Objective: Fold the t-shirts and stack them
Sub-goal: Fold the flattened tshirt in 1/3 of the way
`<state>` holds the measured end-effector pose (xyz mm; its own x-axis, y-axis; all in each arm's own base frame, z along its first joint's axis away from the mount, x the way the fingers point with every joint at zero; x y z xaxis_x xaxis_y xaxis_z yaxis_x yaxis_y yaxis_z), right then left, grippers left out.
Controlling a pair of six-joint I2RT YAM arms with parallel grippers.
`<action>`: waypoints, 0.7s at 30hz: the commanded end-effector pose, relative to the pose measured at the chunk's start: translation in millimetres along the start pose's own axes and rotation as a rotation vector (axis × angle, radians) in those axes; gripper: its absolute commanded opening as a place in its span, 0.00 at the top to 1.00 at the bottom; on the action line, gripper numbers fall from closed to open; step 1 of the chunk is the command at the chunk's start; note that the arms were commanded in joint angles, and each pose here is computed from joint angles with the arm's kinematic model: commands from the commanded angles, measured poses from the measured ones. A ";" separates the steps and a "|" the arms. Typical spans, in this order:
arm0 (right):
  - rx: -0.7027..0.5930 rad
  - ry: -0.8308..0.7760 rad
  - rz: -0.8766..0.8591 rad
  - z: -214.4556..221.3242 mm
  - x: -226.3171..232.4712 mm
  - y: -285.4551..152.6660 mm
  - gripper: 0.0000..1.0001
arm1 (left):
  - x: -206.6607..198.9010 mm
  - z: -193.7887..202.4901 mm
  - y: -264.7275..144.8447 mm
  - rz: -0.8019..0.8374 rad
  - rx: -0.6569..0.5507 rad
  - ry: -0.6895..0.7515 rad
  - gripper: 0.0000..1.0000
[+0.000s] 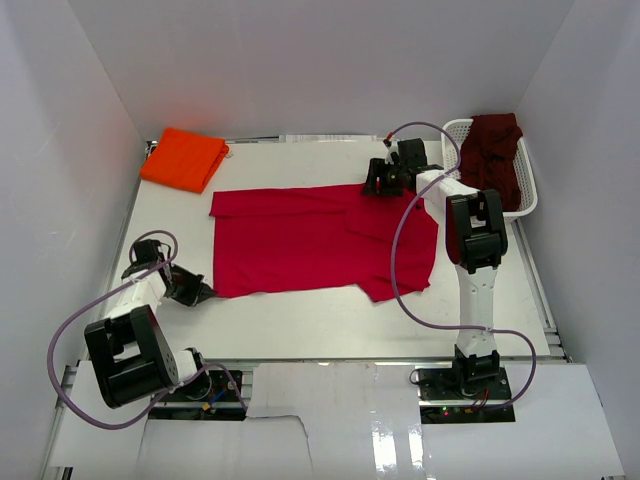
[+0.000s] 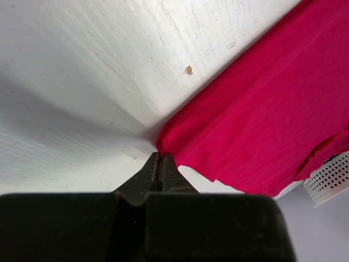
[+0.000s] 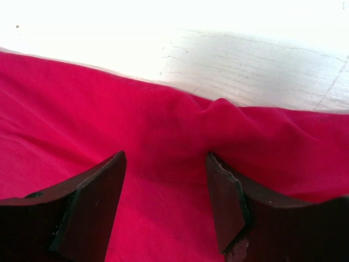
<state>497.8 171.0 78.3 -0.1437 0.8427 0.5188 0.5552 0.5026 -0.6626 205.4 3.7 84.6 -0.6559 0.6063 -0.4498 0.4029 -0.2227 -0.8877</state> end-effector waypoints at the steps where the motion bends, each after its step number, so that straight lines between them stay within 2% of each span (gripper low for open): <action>1: 0.021 0.009 0.060 5.9 -15.3 5.0 0.33 | -2.5 -9.5 -9.3 -0.013 -0.037 0.012 0.99; 7: 0.026 0.010 0.056 1.8 -15.2 8.3 0.32 | -2.8 -26.6 -12.0 -0.028 -0.057 0.014 0.97; 10: 0.026 0.012 0.048 0.3 -13.6 8.5 0.32 | -3.7 -29.9 -10.1 -0.031 -0.049 0.018 0.74; 11: 0.024 0.011 0.047 -1.7 -12.4 7.8 0.32 | -3.6 -30.9 -10.0 -0.035 -0.049 0.022 0.58; 12: 0.025 0.010 0.044 -2.6 -11.8 8.1 0.32 | -3.4 -33.7 -10.9 -0.047 -0.053 0.027 0.51; 17: 0.026 0.010 0.043 -3.7 -11.0 7.8 0.32 | -2.9 -45.7 -21.5 -0.071 -0.096 0.015 0.50; 21: 0.031 0.011 0.041 -5.9 -10.8 8.6 0.32 | -1.1 -54.0 -37.1 -0.107 -0.150 0.001 0.39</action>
<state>506.9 172.4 80.4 -0.1422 0.8442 0.5168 0.5528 0.5009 -0.6660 223.2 40.7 102.8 -0.6990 0.6106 -0.3723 0.3841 -0.1186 -0.9157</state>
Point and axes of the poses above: each gripper's point midway between its finger pads, its own y axis out along the fingers, its own x axis along the line the jaws close on, z = x × y, the point moved 6 cm from there along -y, back along the fingers, and after that the axes turned 12 degrees about y, right-handed, at the moved point
